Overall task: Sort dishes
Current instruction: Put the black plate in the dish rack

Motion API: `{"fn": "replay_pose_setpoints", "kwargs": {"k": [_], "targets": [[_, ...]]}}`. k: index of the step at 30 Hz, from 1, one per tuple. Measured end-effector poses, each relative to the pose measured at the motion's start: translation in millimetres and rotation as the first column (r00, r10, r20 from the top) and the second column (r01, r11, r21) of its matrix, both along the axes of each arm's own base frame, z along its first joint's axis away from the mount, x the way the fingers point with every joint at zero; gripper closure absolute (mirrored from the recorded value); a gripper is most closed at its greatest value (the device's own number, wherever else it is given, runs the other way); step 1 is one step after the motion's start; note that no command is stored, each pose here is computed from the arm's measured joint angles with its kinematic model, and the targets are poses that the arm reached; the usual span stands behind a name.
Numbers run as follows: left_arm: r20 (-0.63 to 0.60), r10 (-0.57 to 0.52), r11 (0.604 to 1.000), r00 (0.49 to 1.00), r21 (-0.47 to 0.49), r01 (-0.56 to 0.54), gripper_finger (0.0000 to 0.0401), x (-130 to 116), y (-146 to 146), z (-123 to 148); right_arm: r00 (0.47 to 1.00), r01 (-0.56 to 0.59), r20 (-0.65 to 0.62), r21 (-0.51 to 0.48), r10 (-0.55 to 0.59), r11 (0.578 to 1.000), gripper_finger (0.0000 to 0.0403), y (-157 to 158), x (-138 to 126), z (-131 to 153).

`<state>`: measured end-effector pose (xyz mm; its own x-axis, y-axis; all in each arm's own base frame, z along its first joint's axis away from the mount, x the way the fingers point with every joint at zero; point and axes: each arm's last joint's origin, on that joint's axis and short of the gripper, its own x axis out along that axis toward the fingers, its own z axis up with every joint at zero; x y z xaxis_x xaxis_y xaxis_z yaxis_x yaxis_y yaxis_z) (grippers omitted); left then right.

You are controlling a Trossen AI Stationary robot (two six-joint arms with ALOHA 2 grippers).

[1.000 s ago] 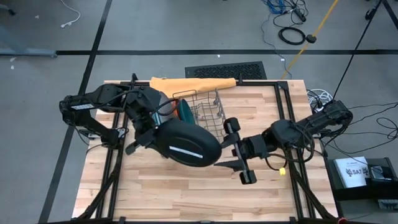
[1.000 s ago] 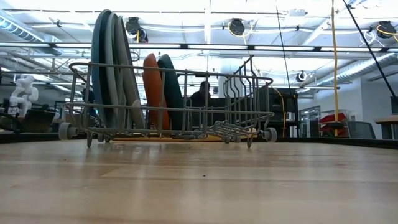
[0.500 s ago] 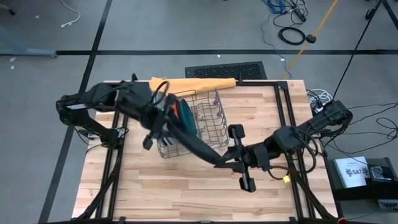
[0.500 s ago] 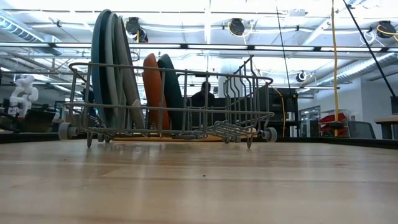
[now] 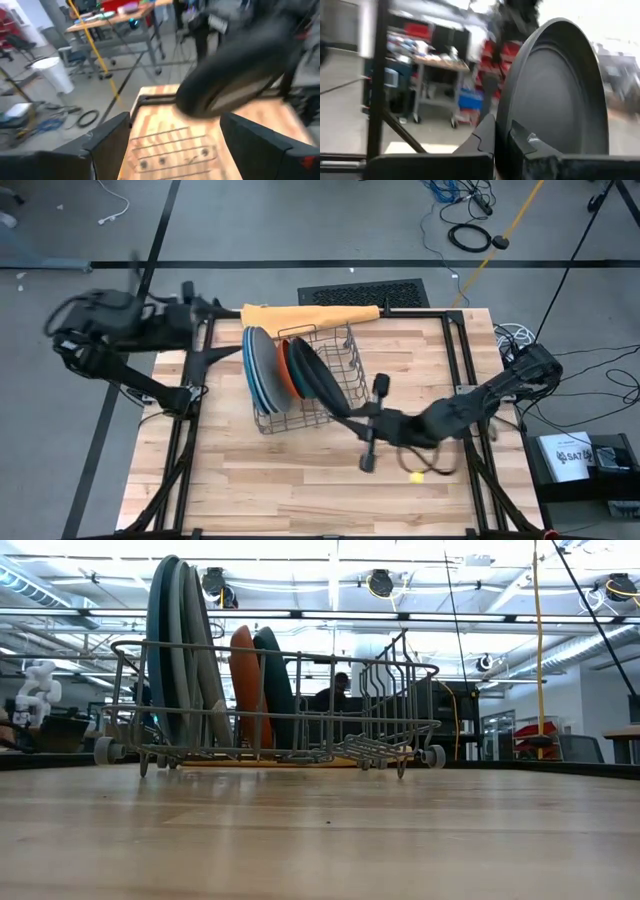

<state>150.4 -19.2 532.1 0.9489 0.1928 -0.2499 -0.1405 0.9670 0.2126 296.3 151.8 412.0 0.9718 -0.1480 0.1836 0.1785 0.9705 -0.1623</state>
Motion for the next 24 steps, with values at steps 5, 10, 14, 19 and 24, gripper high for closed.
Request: {"fn": "replay_pose_setpoints", "kwargs": {"k": [5, 10, 14, 19, 24], "targets": [[0.050, -0.027, 0.999, 0.998, -0.041, 0.030, 0.0101, -17, -1, 3, 0.986, 0.167, -0.054, 0.211, -0.159, 0.963, 0.0398, -19, 24, -38], [0.048, -0.015, 0.999, 0.999, -0.037, 0.017, 0.0102, -14, -2, -2, 0.965, 0.244, -0.016, 0.417, -0.261, 0.875, 0.0398, -57, 37, -81], [0.012, -0.015, 0.999, 1.000, -0.029, 0.015, 0.0102, -8, -4, -11, 0.975, 0.156, 0.048, 0.553, -0.219, 0.818, 0.0398, -85, 37, -108], [-0.025, -0.026, 0.999, 0.999, -0.025, 0.025, 0.0102, 1, -6, -21, 0.978, 0.148, 0.023, 0.628, -0.208, 0.764, 0.0398, -102, 38, -133], [-0.017, -0.031, 0.999, 0.999, -0.028, 0.031, 0.0102, 2, -6, -22, 0.984, 0.144, -0.020, 0.659, -0.174, 0.739, 0.0398, -114, 52, -156]]}}
